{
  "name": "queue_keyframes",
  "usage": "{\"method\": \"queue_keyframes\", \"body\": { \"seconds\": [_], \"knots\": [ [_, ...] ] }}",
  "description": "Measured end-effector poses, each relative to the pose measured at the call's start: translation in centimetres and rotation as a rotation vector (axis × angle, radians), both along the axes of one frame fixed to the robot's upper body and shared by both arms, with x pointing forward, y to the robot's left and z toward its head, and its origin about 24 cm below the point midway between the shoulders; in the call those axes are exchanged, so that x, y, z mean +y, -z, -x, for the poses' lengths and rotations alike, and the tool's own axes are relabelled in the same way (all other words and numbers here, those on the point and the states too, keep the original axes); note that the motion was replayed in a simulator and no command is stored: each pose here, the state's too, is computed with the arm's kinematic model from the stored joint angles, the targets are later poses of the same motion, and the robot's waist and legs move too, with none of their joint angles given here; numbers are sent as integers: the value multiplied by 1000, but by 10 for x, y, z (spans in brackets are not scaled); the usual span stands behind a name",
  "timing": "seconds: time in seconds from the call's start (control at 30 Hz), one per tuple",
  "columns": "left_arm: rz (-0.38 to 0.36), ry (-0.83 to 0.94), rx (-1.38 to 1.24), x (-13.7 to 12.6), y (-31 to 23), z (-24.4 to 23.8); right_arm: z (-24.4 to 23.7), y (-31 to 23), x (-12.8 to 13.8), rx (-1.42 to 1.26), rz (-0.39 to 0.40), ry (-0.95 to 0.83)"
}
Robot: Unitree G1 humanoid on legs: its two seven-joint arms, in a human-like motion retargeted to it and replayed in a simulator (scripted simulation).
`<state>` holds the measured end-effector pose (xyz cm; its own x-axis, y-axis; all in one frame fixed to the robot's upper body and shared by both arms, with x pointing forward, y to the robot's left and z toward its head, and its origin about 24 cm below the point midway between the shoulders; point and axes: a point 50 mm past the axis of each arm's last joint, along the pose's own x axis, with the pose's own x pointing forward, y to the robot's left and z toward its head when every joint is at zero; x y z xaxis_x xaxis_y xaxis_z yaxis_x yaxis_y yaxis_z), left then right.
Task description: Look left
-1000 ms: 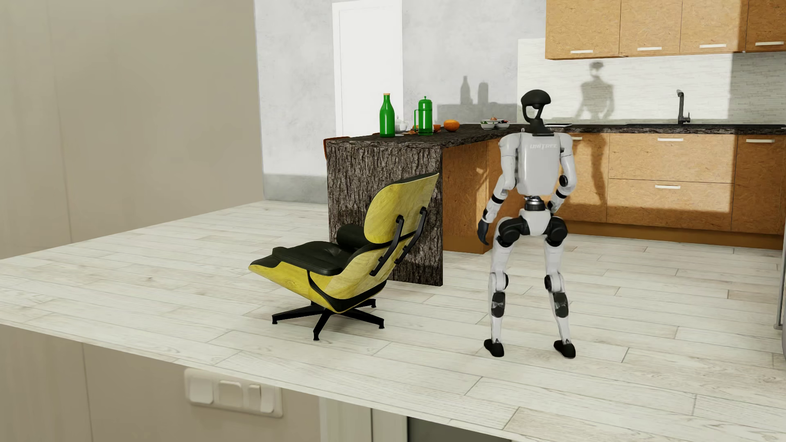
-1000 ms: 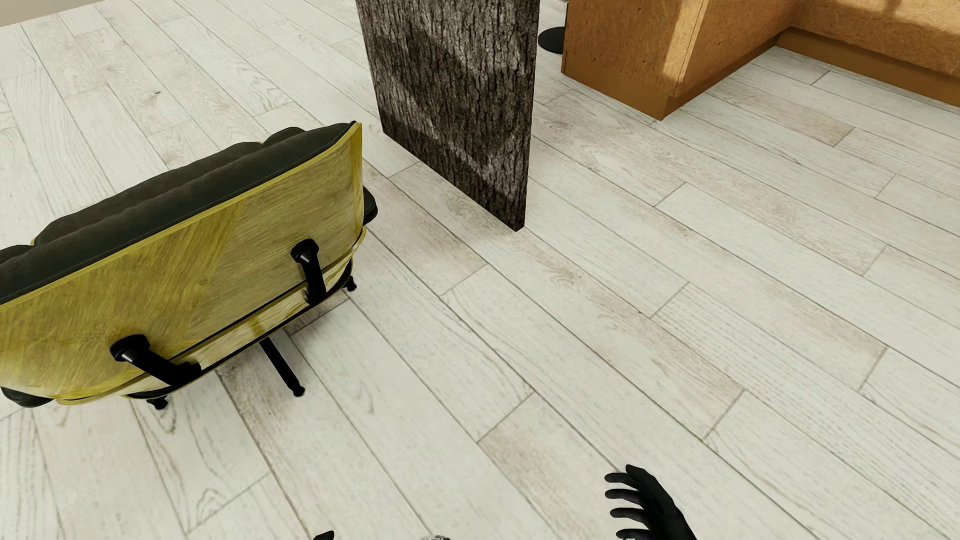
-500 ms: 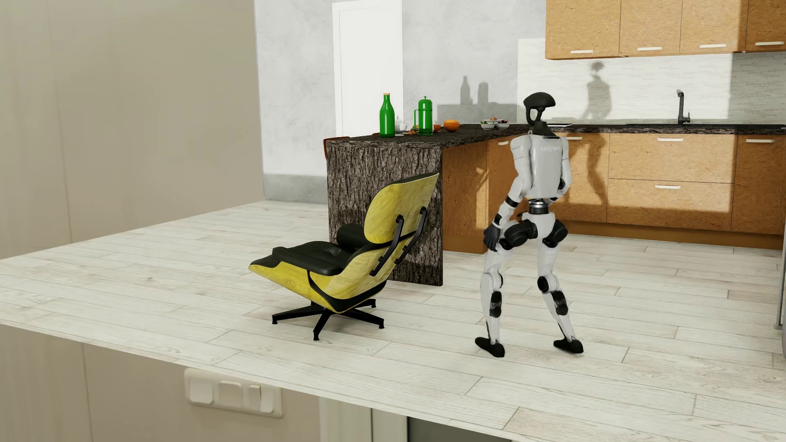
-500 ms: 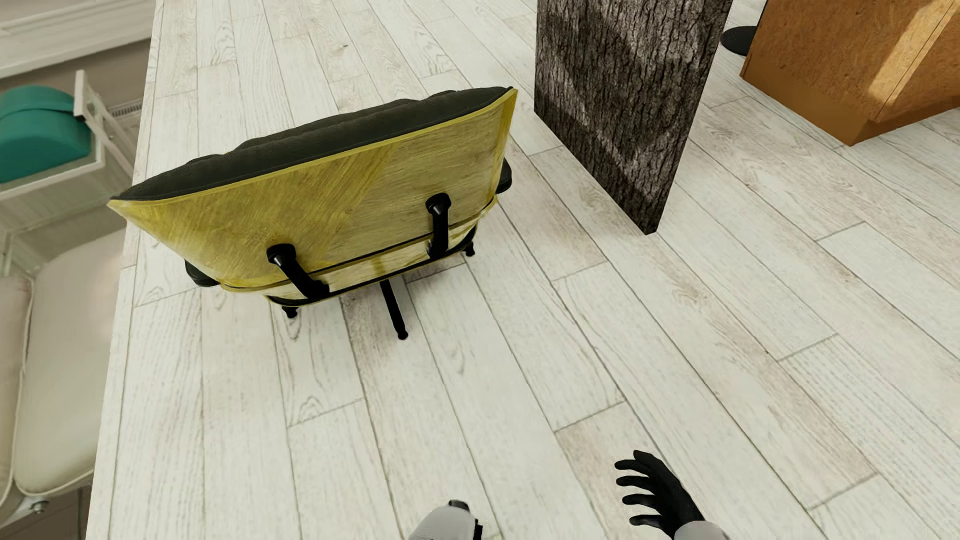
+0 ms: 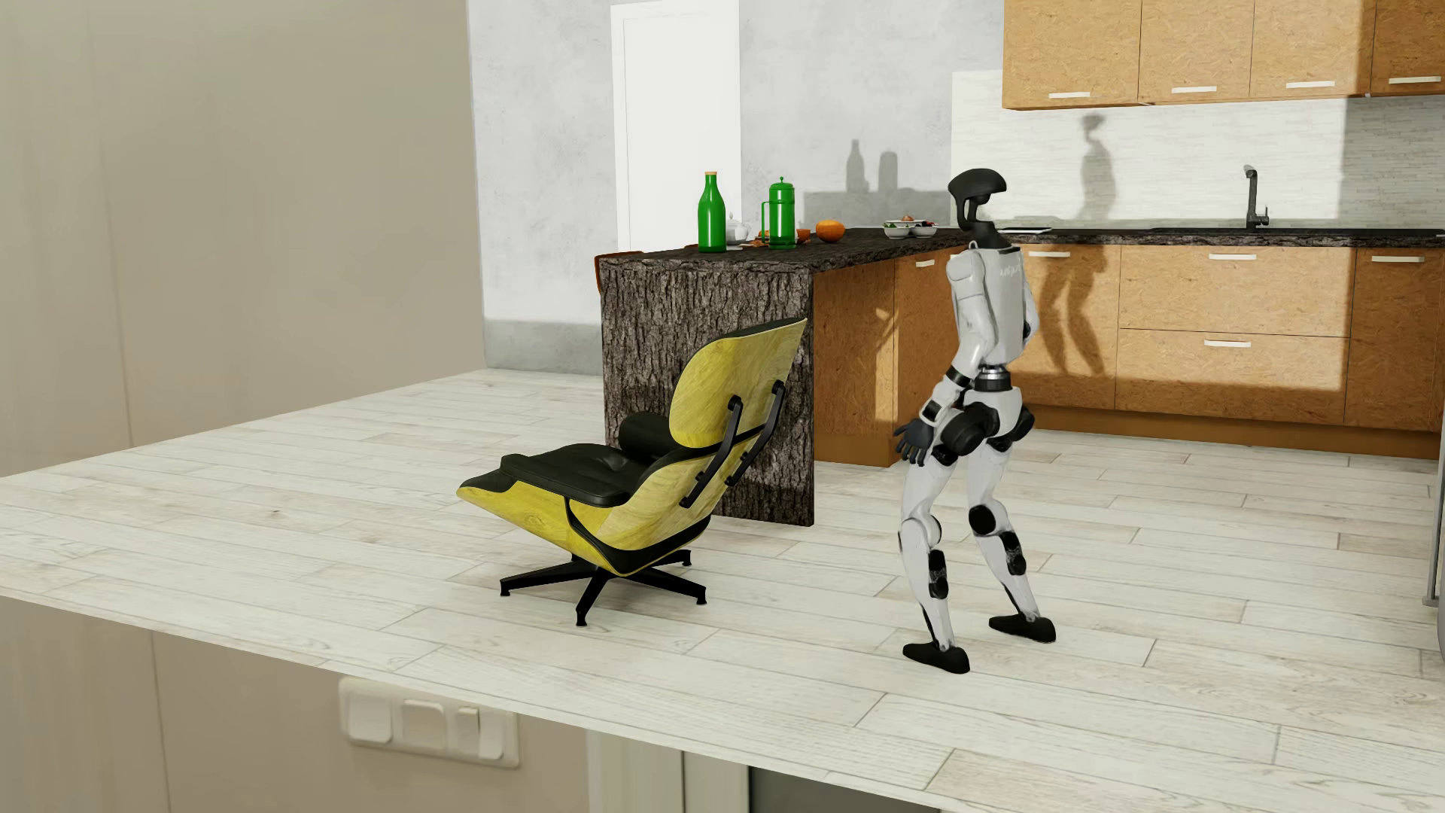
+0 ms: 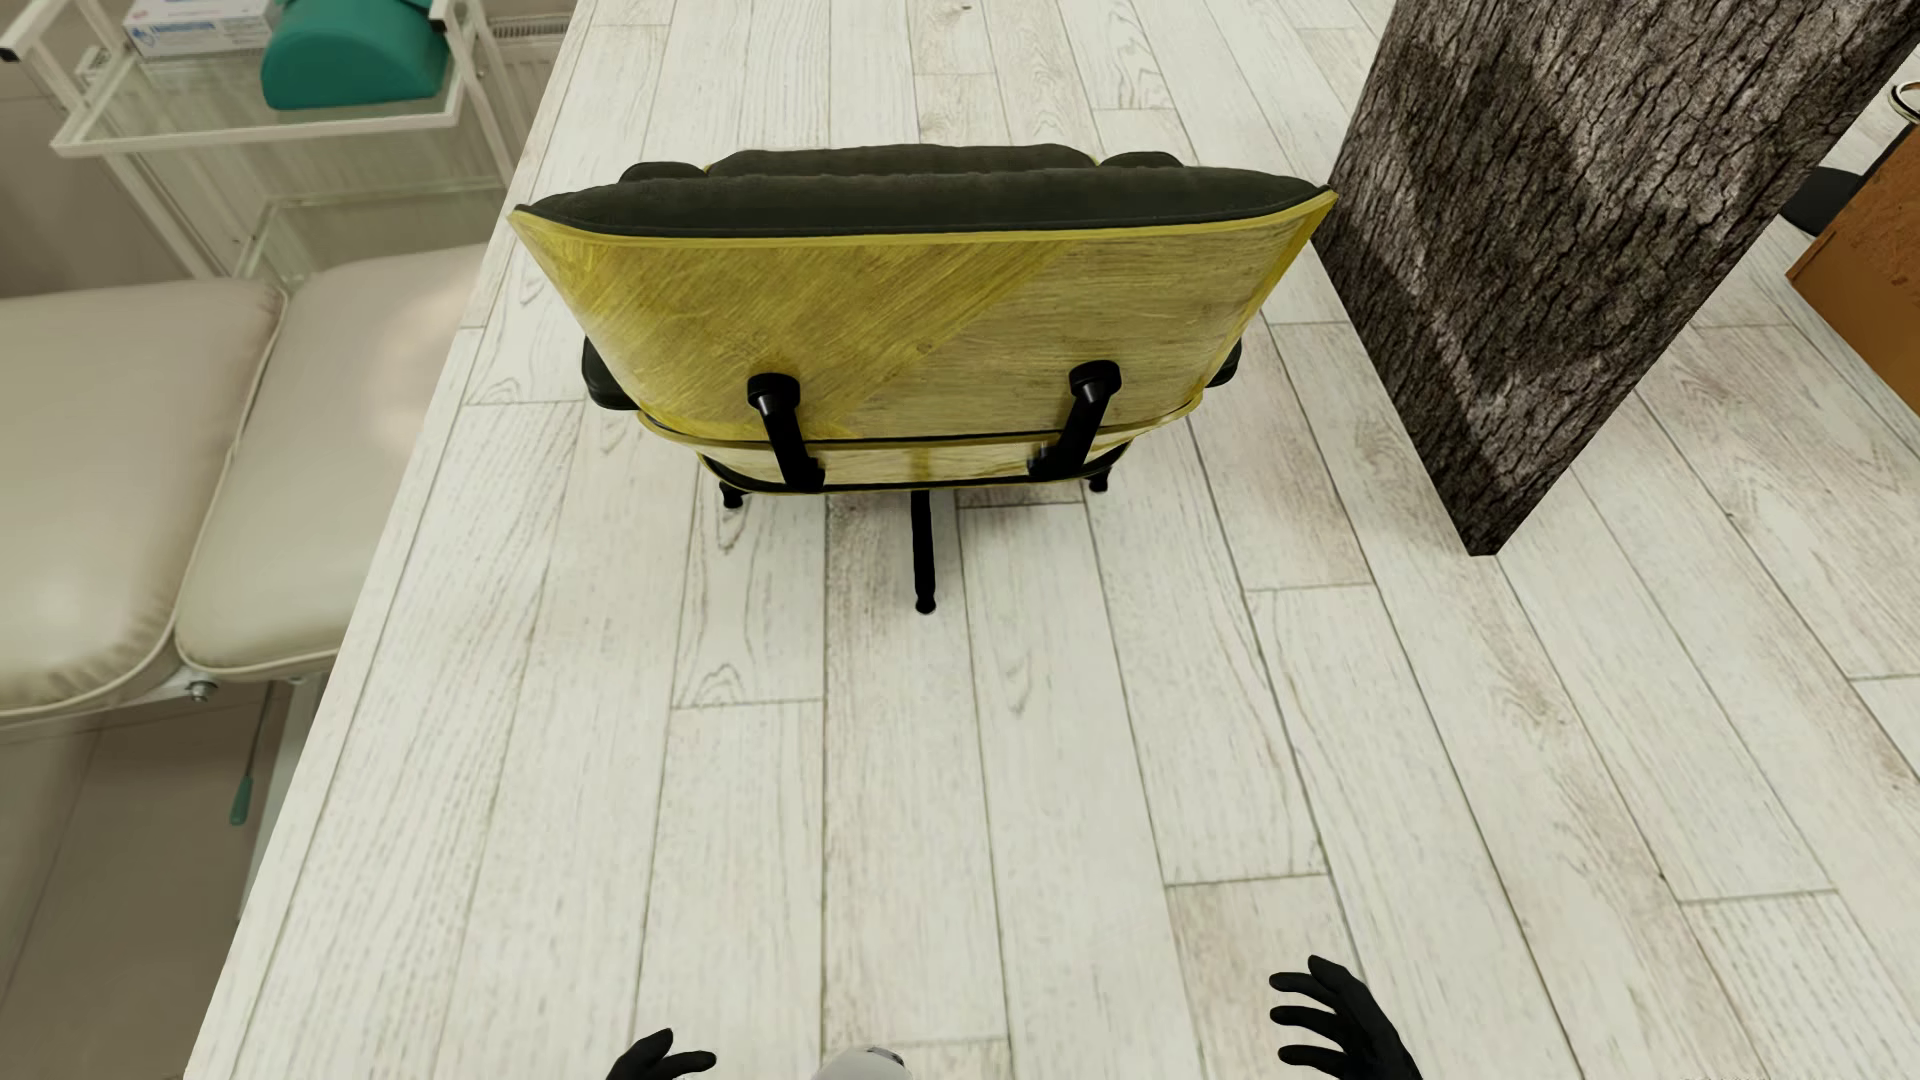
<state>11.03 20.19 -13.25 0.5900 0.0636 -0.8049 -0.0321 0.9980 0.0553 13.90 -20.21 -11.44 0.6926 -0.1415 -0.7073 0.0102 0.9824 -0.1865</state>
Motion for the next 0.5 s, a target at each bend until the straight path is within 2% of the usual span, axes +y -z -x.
{"method": "queue_keyframes", "body": {
  "seconds": [0.07,0.13,0.2,0.23,0.3,0.33,0.43,0.5],
  "knots": [
    [-35,20,55,-4,6,13,-27,-10,11,-48,-25,-45],
    [-79,-3,71,5,6,18,-22,-7,6,-51,-29,-46],
    [-68,25,44,-6,4,8,-6,-4,-17,-23,18,-50],
    [-70,19,51,2,4,7,-14,-6,-9,-34,-1,-64],
    [2,25,37,-14,4,1,-7,-1,6,-13,-55,-80],
    [21,19,54,-13,6,5,-12,-1,15,-8,-87,-92],
    [10,19,71,-6,5,9,1,1,3,30,-95,-86],
    [-19,6,131,-1,10,26,-4,-1,8,27,-98,-115]
  ]
}}
